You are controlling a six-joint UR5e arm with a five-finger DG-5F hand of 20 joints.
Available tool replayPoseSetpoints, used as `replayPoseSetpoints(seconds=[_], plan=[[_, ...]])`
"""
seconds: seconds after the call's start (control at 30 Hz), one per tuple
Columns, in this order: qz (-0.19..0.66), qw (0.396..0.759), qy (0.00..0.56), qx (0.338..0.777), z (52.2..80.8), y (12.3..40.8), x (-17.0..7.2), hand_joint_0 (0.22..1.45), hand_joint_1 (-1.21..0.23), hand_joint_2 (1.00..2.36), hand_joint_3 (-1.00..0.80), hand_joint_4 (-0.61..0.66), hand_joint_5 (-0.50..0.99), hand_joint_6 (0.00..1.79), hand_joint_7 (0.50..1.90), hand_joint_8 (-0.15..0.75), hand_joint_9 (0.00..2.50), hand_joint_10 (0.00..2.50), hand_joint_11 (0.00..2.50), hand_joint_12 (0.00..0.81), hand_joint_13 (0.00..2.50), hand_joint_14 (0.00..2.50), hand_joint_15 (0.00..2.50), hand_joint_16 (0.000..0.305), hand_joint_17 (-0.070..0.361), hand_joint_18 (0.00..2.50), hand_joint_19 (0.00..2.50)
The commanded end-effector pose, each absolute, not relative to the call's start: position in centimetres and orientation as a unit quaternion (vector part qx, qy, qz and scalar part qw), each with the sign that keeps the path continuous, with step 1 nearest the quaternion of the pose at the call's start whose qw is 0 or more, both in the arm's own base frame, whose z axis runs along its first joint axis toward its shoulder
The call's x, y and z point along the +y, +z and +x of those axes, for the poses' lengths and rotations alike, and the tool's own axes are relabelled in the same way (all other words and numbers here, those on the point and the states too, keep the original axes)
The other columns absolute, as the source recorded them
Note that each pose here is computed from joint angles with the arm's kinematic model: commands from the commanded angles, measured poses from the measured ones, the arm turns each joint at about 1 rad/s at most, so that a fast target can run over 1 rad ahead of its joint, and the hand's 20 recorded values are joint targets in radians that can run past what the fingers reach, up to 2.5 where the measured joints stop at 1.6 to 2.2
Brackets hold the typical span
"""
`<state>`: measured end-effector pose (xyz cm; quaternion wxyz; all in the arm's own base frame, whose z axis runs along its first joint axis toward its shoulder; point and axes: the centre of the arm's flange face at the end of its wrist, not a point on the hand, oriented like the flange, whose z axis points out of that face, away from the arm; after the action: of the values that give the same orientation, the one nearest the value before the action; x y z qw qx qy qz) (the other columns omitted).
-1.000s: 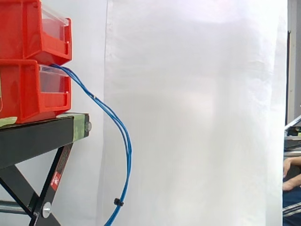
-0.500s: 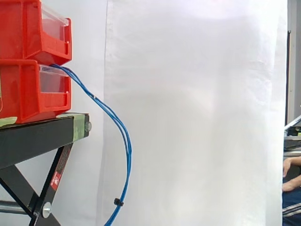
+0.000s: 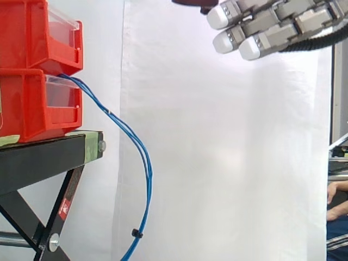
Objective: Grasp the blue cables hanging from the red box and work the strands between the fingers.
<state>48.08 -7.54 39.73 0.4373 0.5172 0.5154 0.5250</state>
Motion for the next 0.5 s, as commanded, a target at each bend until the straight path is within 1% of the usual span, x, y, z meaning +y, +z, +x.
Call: replayPoseSetpoints(seconds=[0.0, 0.17, 0.23, 0.37, 0.47], plan=[[0.512, 0.452, 0.536, 0.495, 48.1, 37.9, -7.8, 0.7, -0.4, 1.0, -1.0, 0.2, -0.43, 0.01, 0.74, 0.371, 0.09, 0.0, 0.16, 0.406, 0.0, 0.0, 0.17, 0.08, 0.18, 0.0, 0.11], [0.525, 0.466, 0.512, 0.495, 47.5, 36.6, -8.4, 0.71, -0.4, 1.0, -1.0, 0.21, -0.42, 0.01, 0.74, 0.372, 0.1, 0.0, 0.16, 0.408, 0.0, 0.0, 0.17, 0.08, 0.179, 0.0, 0.11], [0.534, 0.471, 0.494, 0.499, 46.9, 35.2, -8.7, 0.7, -0.4, 1.0, -1.0, 0.21, -0.42, 0.01, 0.74, 0.373, 0.1, 0.0, 0.17, 0.407, 0.0, 0.0, 0.17, 0.08, 0.179, 0.0, 0.11], [0.538, 0.476, 0.488, 0.495, 46.2, 33.3, -8.7, 0.71, -0.41, 1.0, -1.0, 0.21, -0.42, 0.01, 0.74, 0.372, 0.1, 0.0, 0.17, 0.407, 0.0, 0.0, 0.17, 0.079, 0.178, 0.0, 0.11], [0.536, 0.489, 0.492, 0.482, 46.2, 32.8, -8.8, 0.71, -0.41, 1.0, -1.0, 0.21, -0.42, 0.01, 0.74, 0.372, 0.1, 0.0, 0.18, 0.406, 0.0, 0.0, 0.17, 0.079, 0.179, 0.0, 0.12]])
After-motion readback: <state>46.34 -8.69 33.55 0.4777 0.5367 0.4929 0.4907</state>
